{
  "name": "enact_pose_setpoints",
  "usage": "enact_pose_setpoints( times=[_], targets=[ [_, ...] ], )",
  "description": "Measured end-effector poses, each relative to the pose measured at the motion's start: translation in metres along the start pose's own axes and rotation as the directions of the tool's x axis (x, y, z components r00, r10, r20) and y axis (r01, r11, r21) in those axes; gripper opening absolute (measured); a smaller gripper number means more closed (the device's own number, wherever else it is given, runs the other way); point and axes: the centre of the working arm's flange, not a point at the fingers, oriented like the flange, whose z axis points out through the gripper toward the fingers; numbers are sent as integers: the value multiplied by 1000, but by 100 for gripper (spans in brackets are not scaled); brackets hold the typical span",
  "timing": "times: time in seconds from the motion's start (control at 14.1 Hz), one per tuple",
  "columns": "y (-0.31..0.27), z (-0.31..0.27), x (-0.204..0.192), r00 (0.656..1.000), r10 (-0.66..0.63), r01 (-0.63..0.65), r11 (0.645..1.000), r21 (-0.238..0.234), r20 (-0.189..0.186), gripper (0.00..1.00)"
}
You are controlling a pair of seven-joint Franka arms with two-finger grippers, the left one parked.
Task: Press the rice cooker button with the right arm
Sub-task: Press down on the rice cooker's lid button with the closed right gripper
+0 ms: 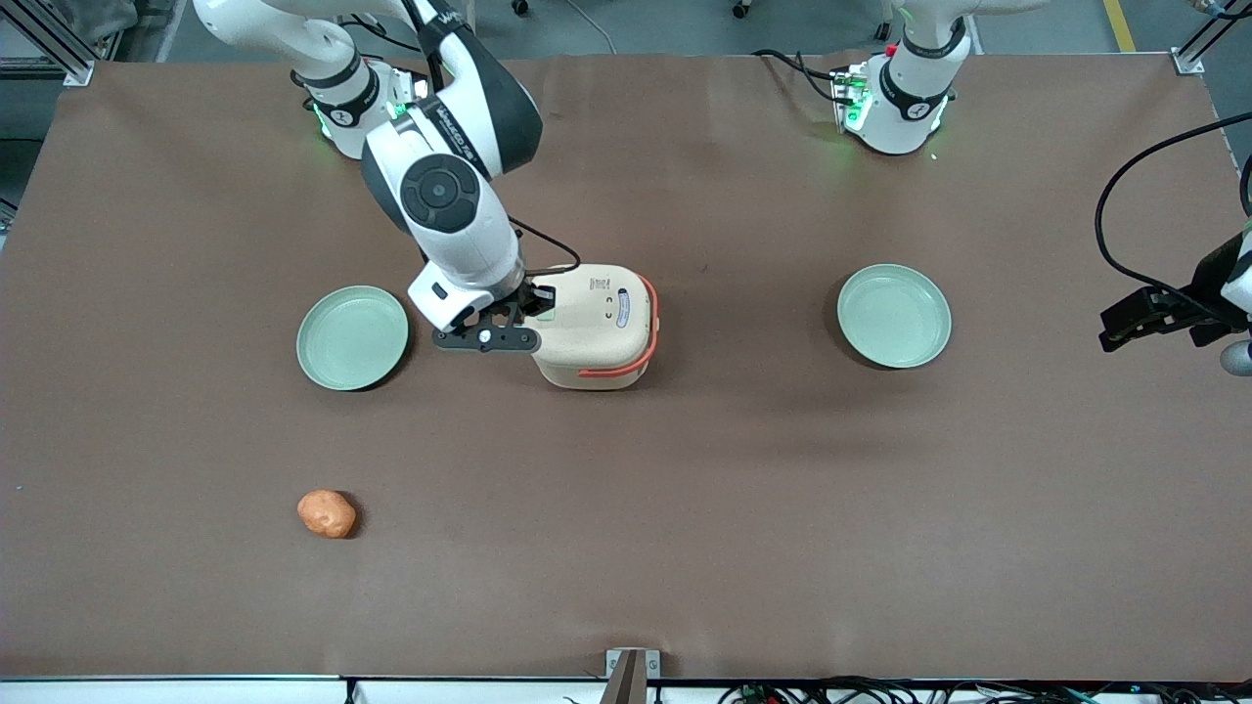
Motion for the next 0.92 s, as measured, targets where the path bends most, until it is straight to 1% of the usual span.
enact_pose_setpoints(
  times=[0.35, 0.92],
  targets=[
    [-18, 26, -11, 999, -31, 31, 999, -26, 28, 1],
    [-20, 27, -12, 999, -34, 34, 999, -26, 28, 2]
  ],
)
